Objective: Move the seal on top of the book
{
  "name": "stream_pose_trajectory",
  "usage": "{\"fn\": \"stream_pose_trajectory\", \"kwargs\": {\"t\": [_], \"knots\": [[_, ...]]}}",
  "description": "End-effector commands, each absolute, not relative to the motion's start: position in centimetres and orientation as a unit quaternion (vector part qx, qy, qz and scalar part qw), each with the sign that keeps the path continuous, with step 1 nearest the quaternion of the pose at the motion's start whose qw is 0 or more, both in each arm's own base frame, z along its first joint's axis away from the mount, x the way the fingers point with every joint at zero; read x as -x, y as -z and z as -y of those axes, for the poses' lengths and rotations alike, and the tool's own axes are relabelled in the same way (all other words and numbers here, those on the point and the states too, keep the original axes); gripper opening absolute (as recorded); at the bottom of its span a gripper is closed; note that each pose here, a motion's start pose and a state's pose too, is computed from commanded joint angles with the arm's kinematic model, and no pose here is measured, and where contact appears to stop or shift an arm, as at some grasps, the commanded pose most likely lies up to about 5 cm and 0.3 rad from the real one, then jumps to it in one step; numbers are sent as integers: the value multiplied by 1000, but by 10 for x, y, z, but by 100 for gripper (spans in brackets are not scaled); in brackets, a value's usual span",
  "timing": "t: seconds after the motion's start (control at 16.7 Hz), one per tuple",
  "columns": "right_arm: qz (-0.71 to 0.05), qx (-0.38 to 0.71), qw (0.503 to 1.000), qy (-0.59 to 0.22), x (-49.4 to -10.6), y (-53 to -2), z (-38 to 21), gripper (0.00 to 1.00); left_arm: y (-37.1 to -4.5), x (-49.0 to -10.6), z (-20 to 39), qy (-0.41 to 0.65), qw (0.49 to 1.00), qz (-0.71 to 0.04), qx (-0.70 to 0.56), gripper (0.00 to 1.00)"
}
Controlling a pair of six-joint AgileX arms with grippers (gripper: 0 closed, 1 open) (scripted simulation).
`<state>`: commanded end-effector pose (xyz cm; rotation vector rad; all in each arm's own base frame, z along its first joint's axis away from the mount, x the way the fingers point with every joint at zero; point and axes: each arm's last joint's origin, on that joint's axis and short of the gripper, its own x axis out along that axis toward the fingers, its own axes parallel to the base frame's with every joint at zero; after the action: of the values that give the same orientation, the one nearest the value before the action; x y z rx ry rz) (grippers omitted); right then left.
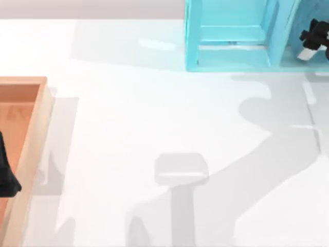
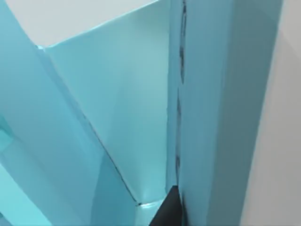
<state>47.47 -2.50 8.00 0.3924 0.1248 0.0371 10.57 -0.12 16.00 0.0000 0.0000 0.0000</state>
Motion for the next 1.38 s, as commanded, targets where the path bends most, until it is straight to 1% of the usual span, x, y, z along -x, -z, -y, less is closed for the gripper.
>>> {"fn": "stream_pose_trajectory", "kwargs": {"t": [0.12, 0.18, 0.66, 0.84, 1.08, 1.2, 1.38], "knots": [[-62, -195, 979, -18, -475, -80, 25, 2, -160, -106, 1, 0, 1000, 0, 0, 100], [-62, -195, 979, -18, -475, -80, 25, 0, -160, -106, 1, 0, 1000, 0, 0, 100], [-70, -198, 977, -20, -473, -75, 22, 0, -160, -106, 1, 0, 1000, 0, 0, 100], [-70, -199, 977, -18, -470, -85, 23, 0, -160, -106, 1, 0, 1000, 0, 0, 100], [-73, -199, 977, -16, -449, -134, 26, 0, -160, -106, 1, 0, 1000, 0, 0, 100], [-72, -198, 977, -17, -428, -170, 26, 0, -160, -106, 1, 0, 1000, 0, 0, 100], [-68, -197, 978, -19, -383, -221, 24, 0, -160, -106, 1, 0, 1000, 0, 0, 100]]}}
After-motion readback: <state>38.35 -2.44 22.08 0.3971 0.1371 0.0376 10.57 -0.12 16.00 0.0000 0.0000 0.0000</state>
